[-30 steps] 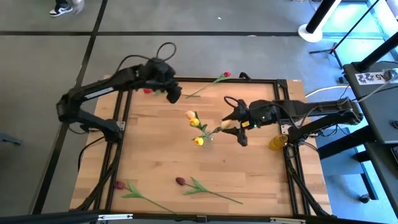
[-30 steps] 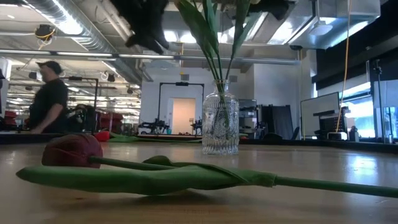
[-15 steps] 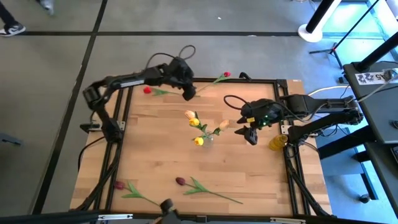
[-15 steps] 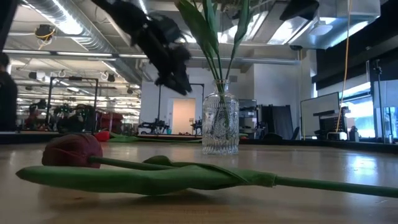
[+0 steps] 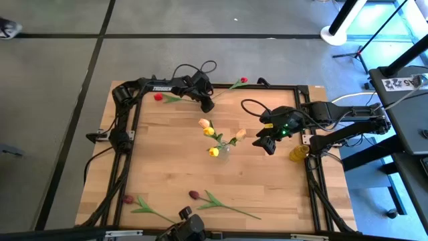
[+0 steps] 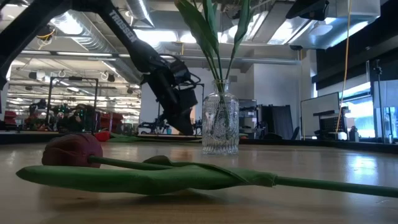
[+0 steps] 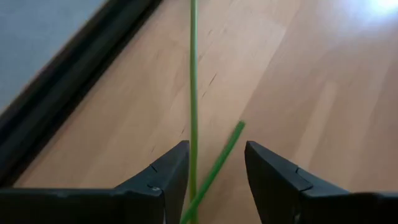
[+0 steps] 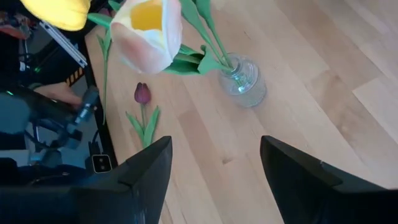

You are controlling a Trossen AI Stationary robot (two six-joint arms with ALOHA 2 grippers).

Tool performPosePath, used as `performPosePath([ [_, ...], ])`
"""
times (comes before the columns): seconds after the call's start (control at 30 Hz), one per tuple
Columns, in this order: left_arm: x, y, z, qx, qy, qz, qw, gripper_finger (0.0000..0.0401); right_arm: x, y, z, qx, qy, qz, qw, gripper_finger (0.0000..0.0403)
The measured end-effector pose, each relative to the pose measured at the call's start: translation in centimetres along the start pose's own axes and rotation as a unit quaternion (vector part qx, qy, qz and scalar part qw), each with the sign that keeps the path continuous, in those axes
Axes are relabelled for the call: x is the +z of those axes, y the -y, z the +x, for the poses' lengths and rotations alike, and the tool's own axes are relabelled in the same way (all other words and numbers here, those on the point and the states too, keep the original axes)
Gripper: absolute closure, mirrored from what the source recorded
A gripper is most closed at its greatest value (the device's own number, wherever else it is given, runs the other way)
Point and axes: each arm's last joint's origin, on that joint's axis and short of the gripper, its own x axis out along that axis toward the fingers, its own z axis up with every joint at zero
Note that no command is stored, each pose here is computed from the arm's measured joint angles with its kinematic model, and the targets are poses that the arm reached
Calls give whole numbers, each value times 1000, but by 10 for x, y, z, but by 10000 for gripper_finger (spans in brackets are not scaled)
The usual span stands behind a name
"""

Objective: Sort flowers into vase by color
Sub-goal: Put the right red tulip into the yellow vase

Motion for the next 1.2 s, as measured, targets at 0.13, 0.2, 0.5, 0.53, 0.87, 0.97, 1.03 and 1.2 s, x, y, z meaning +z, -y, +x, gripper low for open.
performPosePath([
  [0.13,-7,-2,12,11,-16,-1,1000,279,0,0,0,-2,2,7,1000,158],
  [0.2,-10,-2,18,11,-25,-2,1000,294,0,0,0,-6,6,14,1000,158],
  [0.5,-9,-1,16,27,-23,-16,999,394,3,1,0,-26,31,16,999,158],
  [0.53,-9,-1,14,27,-28,-18,999,396,3,0,0,-23,35,16,999,158],
  [0.87,15,-1,-67,29,19,-10,999,401,16,0,-17,-24,69,12,997,158],
  [0.97,25,4,-108,25,67,-4,997,401,22,-2,-27,-29,90,-7,995,158],
  [1.03,29,8,-136,26,94,-1,995,401,26,-3,-34,-31,104,-23,994,158],
  [1.2,26,18,-202,16,148,-7,989,401,33,-4,-44,-38,128,-55,990,158],
])
